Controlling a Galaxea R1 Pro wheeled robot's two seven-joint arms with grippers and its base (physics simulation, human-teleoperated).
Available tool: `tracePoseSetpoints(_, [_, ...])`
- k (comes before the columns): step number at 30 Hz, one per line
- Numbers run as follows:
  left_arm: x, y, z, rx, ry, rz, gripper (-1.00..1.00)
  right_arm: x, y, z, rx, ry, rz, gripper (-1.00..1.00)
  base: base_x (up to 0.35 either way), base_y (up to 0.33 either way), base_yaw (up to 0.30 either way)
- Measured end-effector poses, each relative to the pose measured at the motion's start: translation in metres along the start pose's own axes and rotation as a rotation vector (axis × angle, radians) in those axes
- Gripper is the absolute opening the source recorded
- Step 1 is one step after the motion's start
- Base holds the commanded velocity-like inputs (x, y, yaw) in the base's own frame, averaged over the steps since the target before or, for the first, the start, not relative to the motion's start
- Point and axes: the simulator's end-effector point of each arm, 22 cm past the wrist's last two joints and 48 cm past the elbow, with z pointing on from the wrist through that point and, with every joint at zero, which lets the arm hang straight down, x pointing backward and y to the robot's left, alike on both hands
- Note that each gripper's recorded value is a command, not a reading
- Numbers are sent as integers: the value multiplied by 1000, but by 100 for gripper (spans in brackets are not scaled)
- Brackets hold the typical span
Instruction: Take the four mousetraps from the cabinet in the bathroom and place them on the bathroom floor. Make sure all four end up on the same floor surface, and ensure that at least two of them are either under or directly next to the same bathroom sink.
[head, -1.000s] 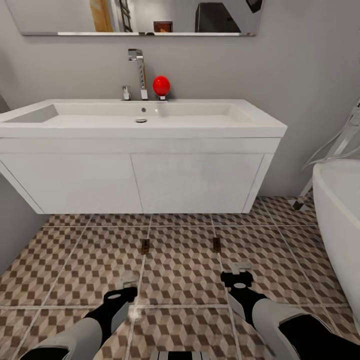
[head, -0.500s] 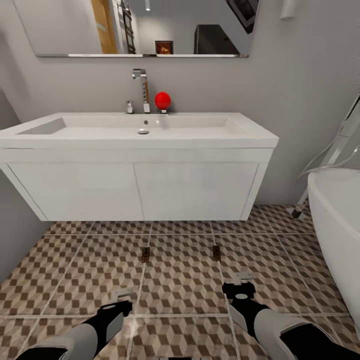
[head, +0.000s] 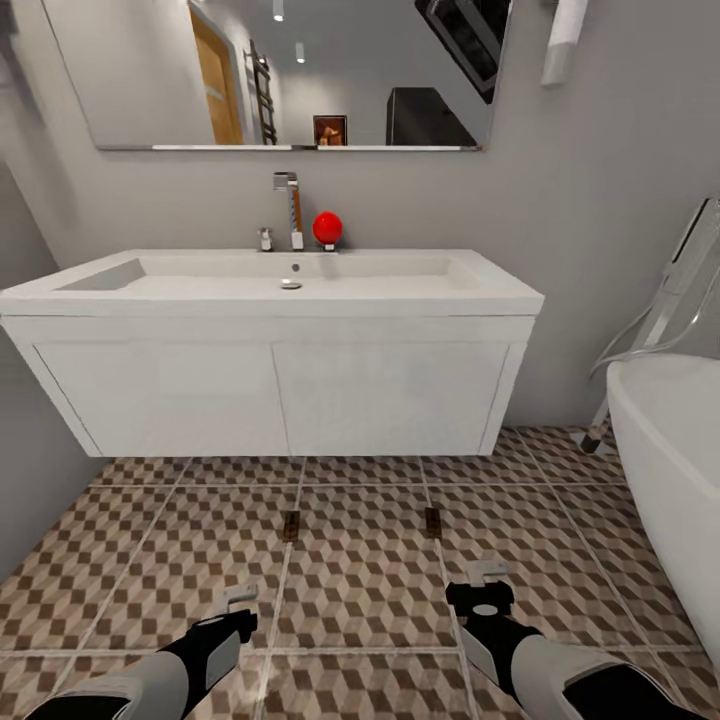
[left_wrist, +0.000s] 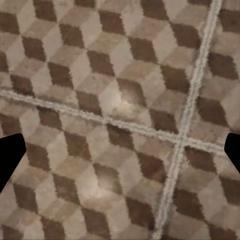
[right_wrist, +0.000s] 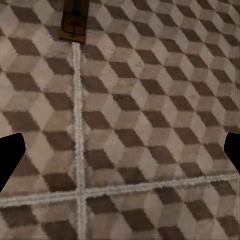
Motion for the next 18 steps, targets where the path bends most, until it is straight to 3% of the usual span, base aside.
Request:
tracePoseSetpoints(11, [-15, 5, -12, 0, -30, -8, 100, -15, -14, -10, 19, -29, 7, 100, 0, 0, 0])
tracePoseSetpoints(18, [-24, 6, -21, 3, -52, -14, 100, -5, -27, -17, 37, -3, -4, 100, 0, 0, 0])
